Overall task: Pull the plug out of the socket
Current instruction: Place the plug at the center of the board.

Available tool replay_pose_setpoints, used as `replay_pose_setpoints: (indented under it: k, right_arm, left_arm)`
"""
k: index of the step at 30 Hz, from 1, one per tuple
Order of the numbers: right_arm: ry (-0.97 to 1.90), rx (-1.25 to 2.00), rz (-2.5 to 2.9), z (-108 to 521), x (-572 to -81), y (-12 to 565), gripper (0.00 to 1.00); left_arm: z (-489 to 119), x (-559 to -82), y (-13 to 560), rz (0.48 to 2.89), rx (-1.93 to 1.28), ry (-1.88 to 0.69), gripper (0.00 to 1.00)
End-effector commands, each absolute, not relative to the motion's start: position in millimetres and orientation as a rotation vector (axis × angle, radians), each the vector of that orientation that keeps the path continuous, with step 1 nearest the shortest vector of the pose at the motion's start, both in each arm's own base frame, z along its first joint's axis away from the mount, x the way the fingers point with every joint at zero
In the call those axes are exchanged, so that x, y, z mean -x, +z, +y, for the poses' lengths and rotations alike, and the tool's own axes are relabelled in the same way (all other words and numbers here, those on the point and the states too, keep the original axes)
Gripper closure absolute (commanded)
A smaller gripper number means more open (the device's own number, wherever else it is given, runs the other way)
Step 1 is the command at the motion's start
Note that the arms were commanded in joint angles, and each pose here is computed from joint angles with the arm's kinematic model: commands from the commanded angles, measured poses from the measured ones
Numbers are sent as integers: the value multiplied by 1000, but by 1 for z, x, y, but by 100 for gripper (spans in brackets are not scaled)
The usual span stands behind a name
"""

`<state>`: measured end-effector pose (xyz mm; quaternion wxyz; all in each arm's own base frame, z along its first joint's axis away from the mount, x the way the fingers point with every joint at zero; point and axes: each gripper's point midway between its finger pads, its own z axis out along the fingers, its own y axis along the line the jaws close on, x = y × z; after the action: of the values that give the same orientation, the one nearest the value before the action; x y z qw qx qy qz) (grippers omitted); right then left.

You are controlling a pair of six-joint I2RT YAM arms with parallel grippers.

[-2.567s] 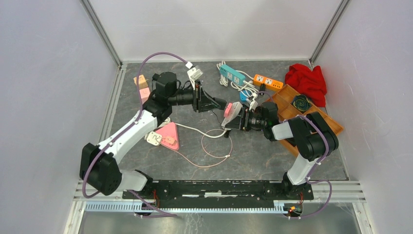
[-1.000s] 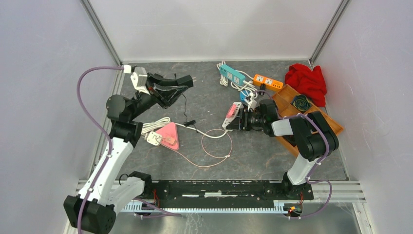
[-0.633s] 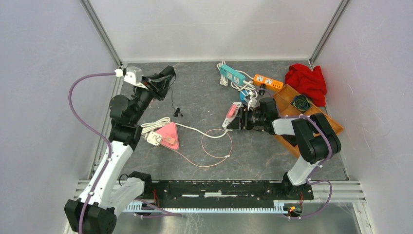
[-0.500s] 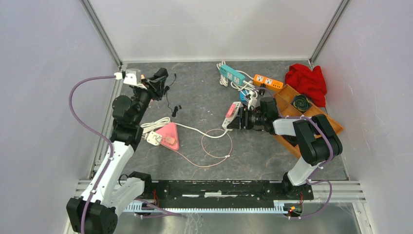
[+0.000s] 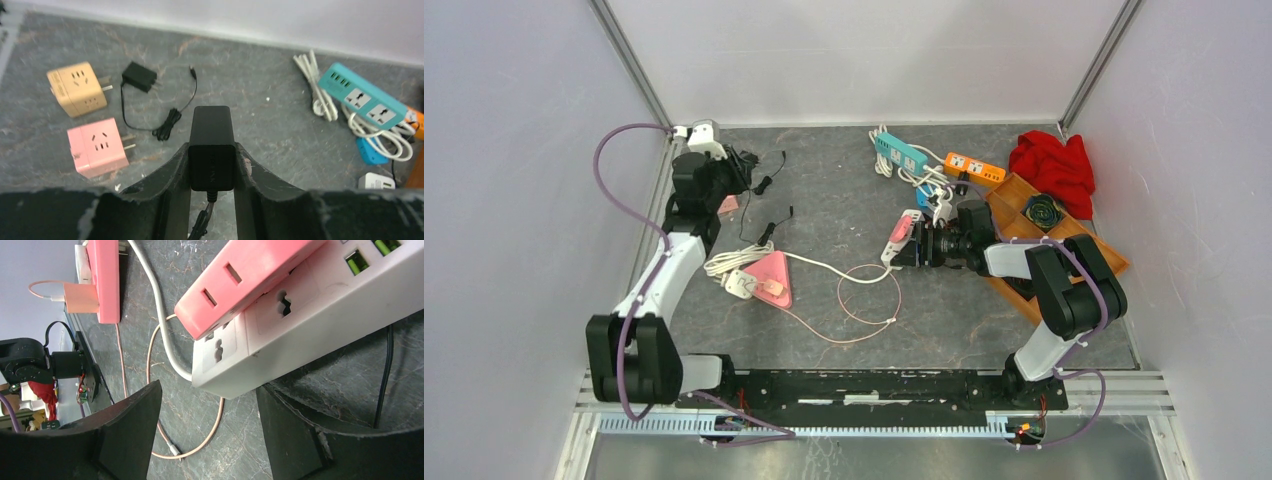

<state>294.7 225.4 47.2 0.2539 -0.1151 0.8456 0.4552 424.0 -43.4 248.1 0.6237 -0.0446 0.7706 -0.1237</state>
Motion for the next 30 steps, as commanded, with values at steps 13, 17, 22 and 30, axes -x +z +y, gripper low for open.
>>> replay_pose_setpoints:
  k: [13,17,22,30]
  right_arm:
    - [1241,372,2197,231,-308,73,23]
    - [1243,373,2197,231,-309,73,23]
    - [1241,377,2197,231,-309,73,23]
    - [1241,378,2202,232,-309,71,23]
  left_arm:
    - [-28,-450,166,2119,86,-219,98]
    - [-22,-456,146,2189,63,-170,98]
    - [-12,-462,124,2256,0,-79,98]
    - [-9,-465,100,2335,-113,-43,98]
